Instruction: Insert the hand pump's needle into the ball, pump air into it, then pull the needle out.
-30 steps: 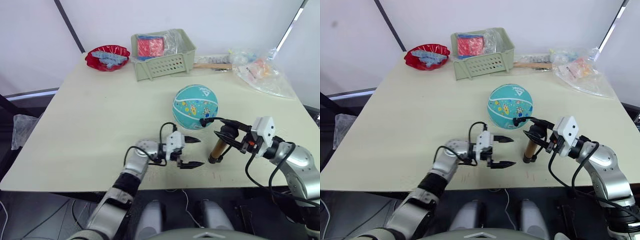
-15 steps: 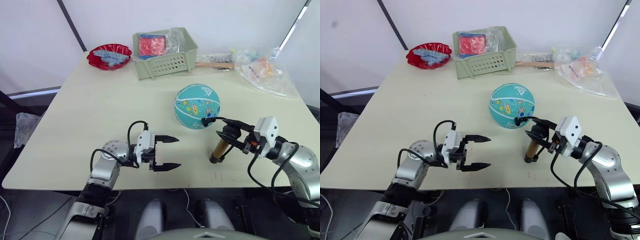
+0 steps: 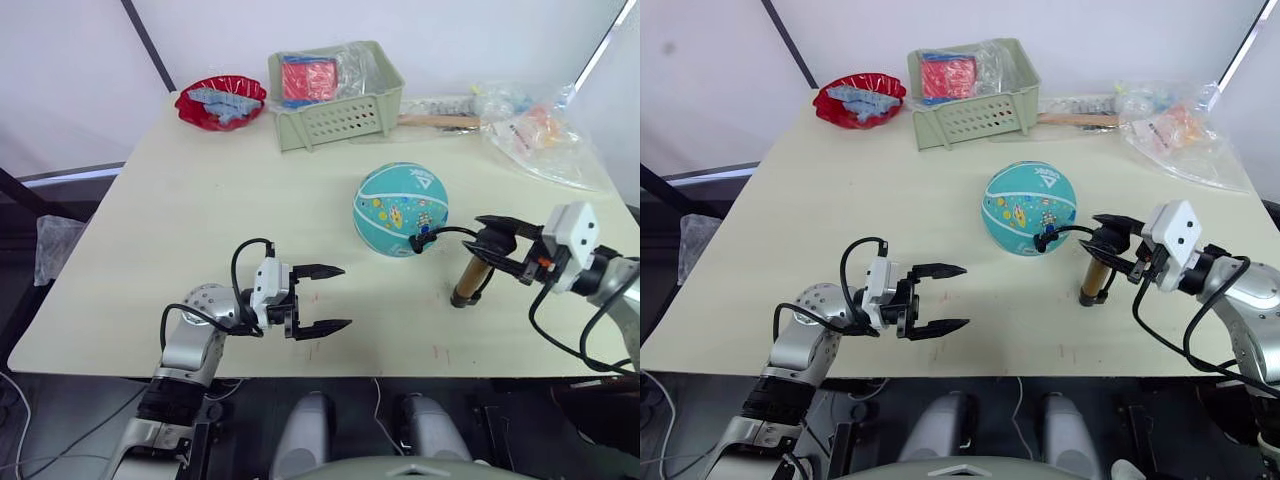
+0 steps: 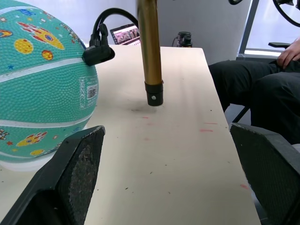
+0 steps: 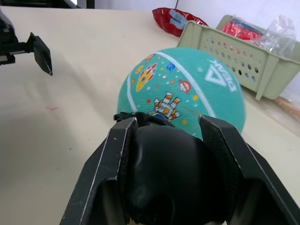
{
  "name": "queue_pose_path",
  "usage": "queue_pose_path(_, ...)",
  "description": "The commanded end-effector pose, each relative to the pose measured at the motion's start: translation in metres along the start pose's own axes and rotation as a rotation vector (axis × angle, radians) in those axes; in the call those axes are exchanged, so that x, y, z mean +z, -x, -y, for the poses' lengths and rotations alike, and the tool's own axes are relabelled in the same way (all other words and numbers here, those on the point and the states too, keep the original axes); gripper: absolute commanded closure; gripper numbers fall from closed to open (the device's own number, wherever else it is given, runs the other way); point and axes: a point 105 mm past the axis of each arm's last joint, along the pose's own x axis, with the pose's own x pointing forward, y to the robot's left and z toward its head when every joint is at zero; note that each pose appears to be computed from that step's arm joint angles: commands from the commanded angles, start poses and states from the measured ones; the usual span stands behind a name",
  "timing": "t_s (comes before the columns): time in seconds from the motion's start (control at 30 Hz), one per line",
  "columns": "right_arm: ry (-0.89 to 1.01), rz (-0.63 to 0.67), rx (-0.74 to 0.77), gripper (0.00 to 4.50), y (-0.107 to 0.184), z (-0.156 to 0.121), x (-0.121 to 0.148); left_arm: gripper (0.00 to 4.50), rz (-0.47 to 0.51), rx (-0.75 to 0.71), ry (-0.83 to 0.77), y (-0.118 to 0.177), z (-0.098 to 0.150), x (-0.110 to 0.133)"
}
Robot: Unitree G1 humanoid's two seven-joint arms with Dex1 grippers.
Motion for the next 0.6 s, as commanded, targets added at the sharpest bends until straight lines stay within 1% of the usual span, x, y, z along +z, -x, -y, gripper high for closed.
queue_pose_path(0.03, 0.124, 0.021, -0.059, 2.89, 0.011, 0.02, 0.018, 0.0, 0.042, 0.005, -0.043, 0.0, 0.0, 0.012)
queue_pose_path(0.13, 0.173, 0.004, -0.065, 2.89, 0.011, 0.024, 0.014, 0.0, 0.045, 0.006, -0.045, -0.001, -0.001, 0.012)
queue_pose_path(0.2, 0.255, -0.018, -0.088, 2.89, 0.01, 0.028, 0.009, 0.0, 0.051, 0.006, -0.048, -0.003, -0.002, 0.013)
queue_pose_path(0.33, 0.353, -0.062, -0.077, 2.89, 0.01, 0.028, -0.003, 0.0, 0.052, 0.007, -0.052, -0.003, -0.003, 0.014)
queue_pose_path(0.47, 0.438, -0.068, -0.126, 2.89, 0.011, 0.035, -0.007, 0.0, 0.052, 0.017, -0.052, -0.003, -0.004, 0.015)
queue_pose_path(0.6, 0.544, -0.082, -0.133, 2.89, 0.011, 0.039, -0.011, 0.0, 0.065, 0.026, -0.05, -0.003, -0.005, 0.018)
